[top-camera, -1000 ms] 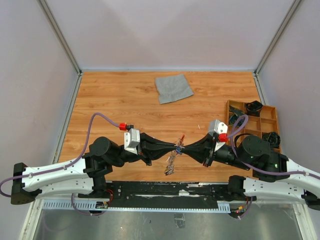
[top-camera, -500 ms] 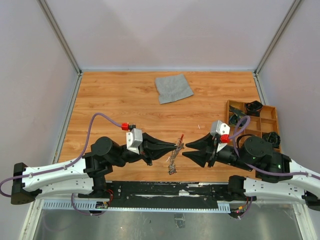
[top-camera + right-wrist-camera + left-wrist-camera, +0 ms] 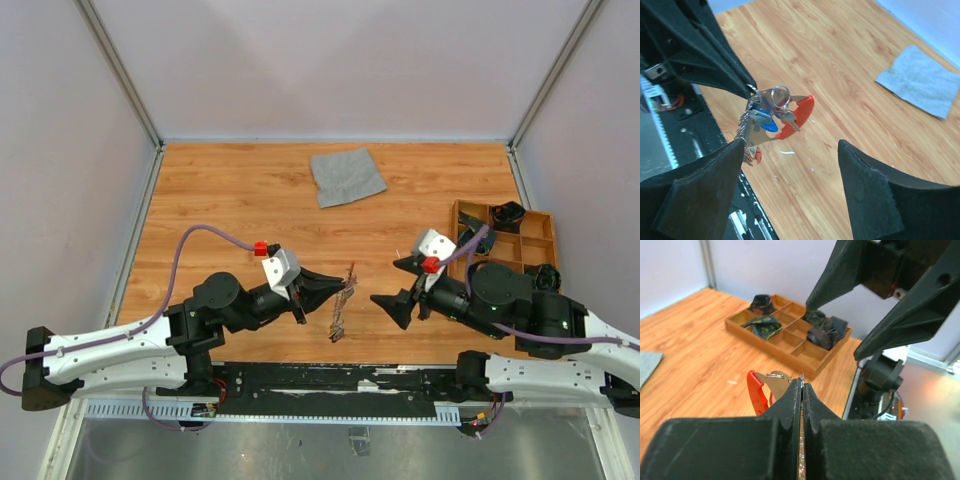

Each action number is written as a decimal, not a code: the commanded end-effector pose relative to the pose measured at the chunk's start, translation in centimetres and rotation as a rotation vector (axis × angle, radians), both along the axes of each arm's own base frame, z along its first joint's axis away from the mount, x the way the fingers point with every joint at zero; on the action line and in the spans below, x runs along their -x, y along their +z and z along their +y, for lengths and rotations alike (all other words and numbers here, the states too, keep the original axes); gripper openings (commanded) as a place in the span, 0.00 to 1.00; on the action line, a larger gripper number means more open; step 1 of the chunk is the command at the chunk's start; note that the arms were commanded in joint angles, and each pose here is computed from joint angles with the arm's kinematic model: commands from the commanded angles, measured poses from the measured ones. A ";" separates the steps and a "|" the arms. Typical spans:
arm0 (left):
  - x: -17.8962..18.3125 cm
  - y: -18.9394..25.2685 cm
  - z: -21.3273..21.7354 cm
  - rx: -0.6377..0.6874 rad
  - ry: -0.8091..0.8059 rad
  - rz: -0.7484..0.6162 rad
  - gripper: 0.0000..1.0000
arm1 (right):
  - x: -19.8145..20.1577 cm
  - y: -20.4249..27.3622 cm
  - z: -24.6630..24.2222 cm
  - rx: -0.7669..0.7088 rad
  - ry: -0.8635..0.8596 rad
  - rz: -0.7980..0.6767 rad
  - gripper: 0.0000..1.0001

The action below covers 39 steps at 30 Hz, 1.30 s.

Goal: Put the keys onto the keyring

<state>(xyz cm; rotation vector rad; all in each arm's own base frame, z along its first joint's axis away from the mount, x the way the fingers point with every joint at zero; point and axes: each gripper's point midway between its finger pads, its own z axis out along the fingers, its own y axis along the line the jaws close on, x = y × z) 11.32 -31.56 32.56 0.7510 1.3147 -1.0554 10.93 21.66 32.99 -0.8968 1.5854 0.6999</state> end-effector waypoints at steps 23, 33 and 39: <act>-13.3 -8.1 14.2 -0.280 0.707 0.345 0.00 | -7.8 -11.4 -5.1 -0.040 -0.428 0.536 0.98; -15.5 -13.4 10.6 -0.407 0.614 0.432 0.03 | -6.0 -11.4 -5.9 -0.094 -0.432 0.550 0.98; -18.0 -15.1 7.7 -0.429 0.567 0.420 0.16 | -5.2 -12.1 -6.1 -0.171 -0.412 0.514 0.98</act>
